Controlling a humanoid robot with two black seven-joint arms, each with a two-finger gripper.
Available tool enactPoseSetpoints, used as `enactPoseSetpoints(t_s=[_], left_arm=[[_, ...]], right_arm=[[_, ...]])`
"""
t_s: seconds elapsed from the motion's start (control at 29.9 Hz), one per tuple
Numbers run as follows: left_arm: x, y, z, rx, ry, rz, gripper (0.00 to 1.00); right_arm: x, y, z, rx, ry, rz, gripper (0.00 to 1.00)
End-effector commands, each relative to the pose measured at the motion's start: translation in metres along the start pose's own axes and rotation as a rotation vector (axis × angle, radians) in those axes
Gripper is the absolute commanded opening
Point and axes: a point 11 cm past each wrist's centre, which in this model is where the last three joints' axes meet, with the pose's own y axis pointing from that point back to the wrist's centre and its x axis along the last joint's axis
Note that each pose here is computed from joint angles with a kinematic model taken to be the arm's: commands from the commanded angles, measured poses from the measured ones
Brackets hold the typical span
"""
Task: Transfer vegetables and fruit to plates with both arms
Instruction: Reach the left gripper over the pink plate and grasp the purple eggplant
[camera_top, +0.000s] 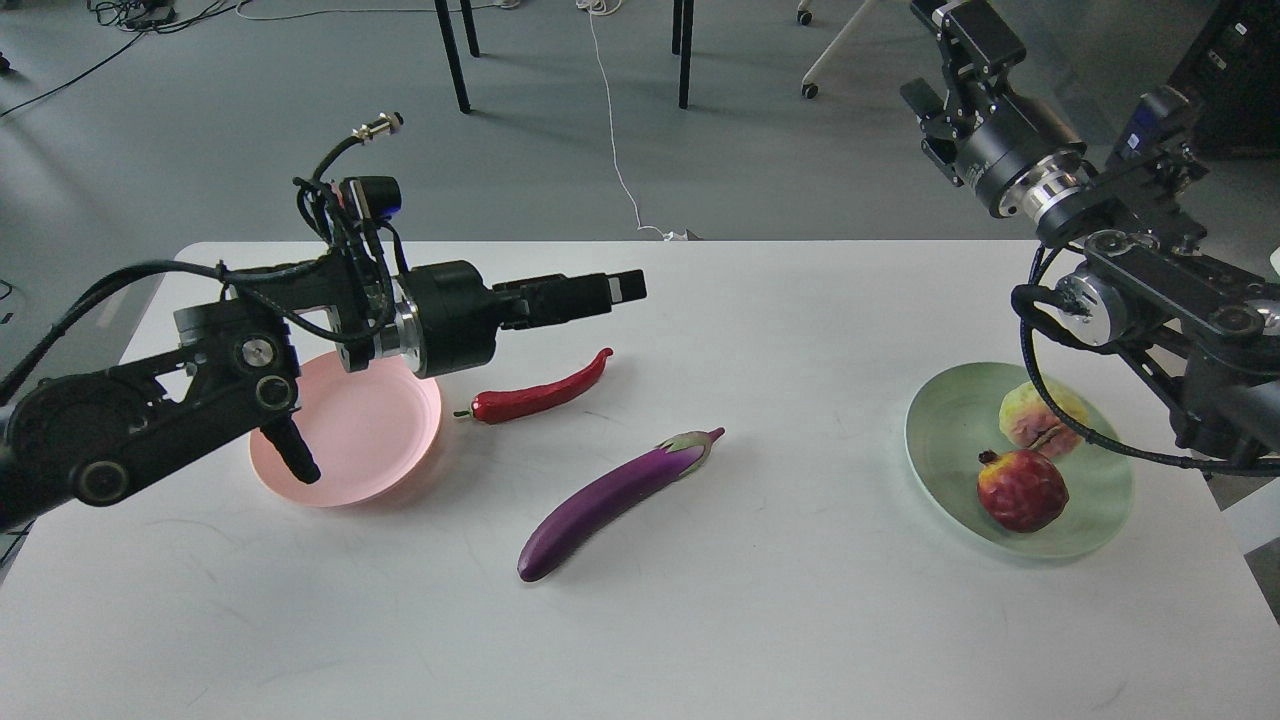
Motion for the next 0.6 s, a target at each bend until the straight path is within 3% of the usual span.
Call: enactPoseSetpoints(t_s=[0.0,0.23,0.57], left_arm=[[-0.038,-0.017,-0.001,0.026,-0.202,-0.125,0.92],[-0.067,-0.04,-0.005,0.053,-0.445,-0.222,0.91],[-0.09,-0.046,-0.025,0.109,-0.62,-0.311,0.88]], right_arm=[[0.011,0.001,0.003,0.004,-0.177,0.067,0.99],[0.07,0.034,0.037,0.02,-0.583,0.147,0.99],[0.124,0.111,0.097,0.027,-0.723,0.312,0.99]])
